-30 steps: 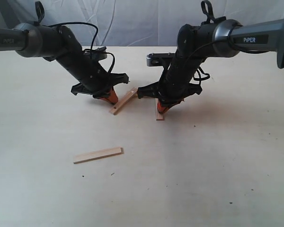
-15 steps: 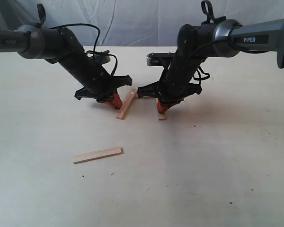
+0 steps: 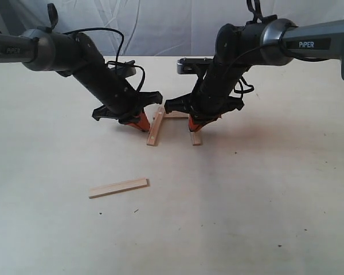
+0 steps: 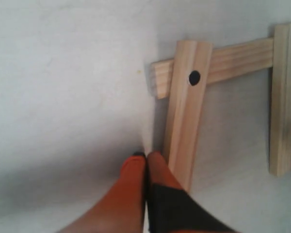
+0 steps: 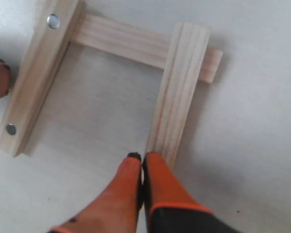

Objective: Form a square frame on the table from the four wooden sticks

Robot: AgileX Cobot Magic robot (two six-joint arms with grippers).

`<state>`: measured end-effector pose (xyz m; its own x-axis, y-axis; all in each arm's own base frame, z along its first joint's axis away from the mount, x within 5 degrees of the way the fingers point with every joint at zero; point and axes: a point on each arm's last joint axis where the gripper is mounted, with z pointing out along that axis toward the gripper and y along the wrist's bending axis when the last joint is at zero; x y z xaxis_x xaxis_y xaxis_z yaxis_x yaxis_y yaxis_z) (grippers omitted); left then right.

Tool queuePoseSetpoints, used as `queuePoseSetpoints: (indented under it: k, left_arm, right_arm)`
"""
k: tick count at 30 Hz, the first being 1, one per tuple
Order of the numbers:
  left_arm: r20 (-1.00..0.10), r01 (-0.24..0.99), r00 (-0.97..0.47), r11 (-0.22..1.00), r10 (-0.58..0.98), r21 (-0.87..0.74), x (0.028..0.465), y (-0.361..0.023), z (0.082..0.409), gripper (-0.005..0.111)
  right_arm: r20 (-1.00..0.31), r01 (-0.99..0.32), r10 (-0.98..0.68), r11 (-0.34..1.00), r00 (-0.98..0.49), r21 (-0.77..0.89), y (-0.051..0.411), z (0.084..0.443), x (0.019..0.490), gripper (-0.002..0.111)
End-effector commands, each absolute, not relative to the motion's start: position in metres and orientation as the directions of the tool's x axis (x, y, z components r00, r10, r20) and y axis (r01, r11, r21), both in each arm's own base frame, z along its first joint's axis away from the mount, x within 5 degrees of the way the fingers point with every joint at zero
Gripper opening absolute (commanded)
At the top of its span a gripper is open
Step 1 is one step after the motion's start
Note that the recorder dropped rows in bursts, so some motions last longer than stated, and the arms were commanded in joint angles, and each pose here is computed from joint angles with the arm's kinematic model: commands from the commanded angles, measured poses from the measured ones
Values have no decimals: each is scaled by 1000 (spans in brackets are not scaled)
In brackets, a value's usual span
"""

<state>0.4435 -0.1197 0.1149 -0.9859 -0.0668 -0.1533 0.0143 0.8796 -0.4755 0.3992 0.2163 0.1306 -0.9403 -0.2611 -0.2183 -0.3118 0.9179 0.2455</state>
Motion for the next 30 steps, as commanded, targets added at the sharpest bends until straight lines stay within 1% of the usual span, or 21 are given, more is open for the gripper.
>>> queuePoseSetpoints:
  k: [1, 7, 15, 30]
  left_arm:
    - [-142, 57, -990, 898, -6, -436, 439, -118, 117, 0]
    - [-106, 80, -994, 900, 38, -429, 433, -122, 117, 0]
    - [-132, 100, -990, 902, 48, -420, 433, -130, 117, 0]
    - [-141, 67, -990, 889, 3, -452, 435, -134, 118, 0]
  right_arm:
    - [-234, -317, -262, 918, -936, 239, 215, 135, 400, 4]
    - [-217, -317, -270, 921, -938, 227, 215, 123, 401, 4]
    - [-210, -313, -268, 921, -940, 230, 215, 119, 401, 4]
    - [-209, -312, -266, 921, -941, 232, 215, 119, 401, 4]
